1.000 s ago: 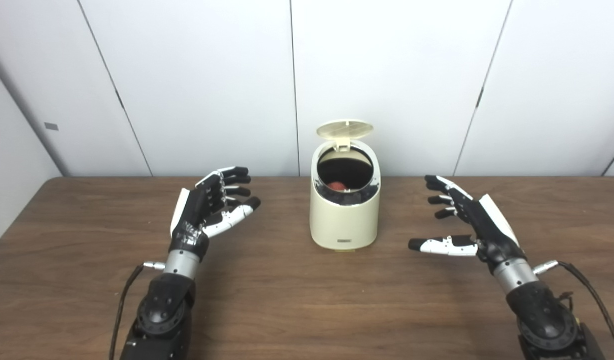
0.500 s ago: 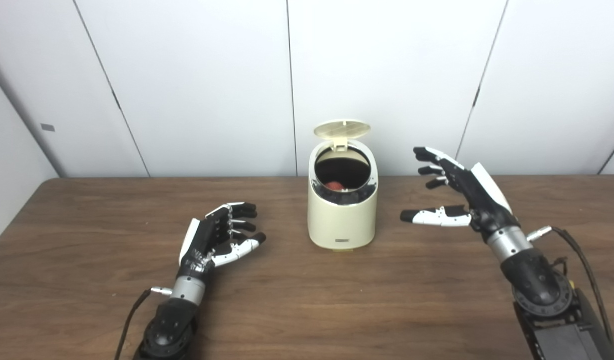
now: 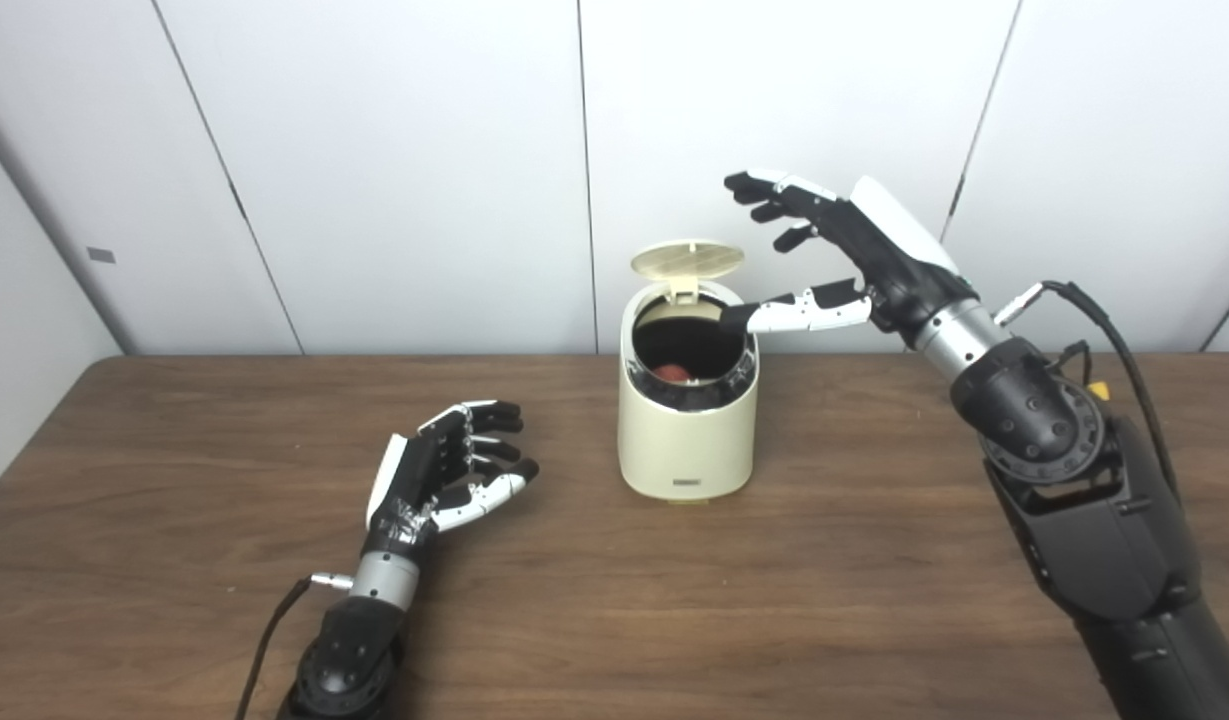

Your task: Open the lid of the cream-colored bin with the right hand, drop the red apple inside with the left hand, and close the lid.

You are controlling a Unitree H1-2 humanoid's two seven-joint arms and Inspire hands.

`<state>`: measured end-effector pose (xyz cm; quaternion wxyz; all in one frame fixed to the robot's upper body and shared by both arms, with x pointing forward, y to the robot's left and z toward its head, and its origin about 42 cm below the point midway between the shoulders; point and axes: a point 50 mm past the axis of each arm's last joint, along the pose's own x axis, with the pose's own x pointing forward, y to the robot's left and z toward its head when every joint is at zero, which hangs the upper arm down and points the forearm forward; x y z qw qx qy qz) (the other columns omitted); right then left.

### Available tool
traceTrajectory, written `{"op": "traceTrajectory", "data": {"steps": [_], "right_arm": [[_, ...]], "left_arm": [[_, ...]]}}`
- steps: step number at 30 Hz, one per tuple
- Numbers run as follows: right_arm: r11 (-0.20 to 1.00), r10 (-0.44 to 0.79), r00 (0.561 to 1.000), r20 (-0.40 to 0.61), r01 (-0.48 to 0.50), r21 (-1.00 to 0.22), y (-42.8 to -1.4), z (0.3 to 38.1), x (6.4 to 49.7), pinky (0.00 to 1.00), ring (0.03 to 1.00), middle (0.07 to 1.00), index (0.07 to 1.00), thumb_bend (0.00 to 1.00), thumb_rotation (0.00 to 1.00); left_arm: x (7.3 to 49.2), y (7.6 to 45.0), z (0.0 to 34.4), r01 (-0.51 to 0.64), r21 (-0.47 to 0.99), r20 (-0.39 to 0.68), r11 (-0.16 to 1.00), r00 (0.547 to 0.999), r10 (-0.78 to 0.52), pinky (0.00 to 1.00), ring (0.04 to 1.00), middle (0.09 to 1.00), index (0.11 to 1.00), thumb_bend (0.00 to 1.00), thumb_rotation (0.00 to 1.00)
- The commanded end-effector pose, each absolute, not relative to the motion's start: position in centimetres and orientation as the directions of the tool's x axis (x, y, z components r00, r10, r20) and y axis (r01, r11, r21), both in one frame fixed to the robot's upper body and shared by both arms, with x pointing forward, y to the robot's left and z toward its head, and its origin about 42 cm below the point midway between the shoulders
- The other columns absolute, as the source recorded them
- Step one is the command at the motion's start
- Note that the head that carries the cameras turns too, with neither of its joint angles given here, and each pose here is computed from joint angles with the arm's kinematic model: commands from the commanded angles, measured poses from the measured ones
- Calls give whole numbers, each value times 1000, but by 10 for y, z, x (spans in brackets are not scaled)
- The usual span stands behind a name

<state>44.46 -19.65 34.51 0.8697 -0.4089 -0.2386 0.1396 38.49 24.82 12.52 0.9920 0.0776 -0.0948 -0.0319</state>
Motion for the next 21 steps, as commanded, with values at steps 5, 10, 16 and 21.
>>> {"op": "traceTrajectory", "data": {"steps": [5, 10, 16, 21], "right_arm": [[549, 472, 810, 347, 38, -835, -188, 392, 456, 802, 892, 874, 862, 655, 598], [447, 513, 798, 317, 66, -892, -182, 396, 461, 777, 896, 878, 848, 666, 626], [403, 545, 789, 284, 51, -914, -177, 395, 458, 811, 927, 874, 833, 688, 607], [367, 585, 765, 270, 48, -929, -174, 394, 451, 822, 937, 856, 816, 683, 582]], "left_arm": [[387, 247, 129, 38, 161, 226, 986, 971, -74, 485, 584, 674, 688, 576, 0], [387, 246, 130, 37, 158, 227, 987, 971, -72, 504, 597, 676, 689, 573, 0], [387, 245, 130, 40, 163, 222, 986, 972, -76, 509, 602, 681, 695, 569, 0], [388, 244, 130, 32, 175, 228, 984, 971, -72, 511, 601, 680, 691, 573, 0]]}}
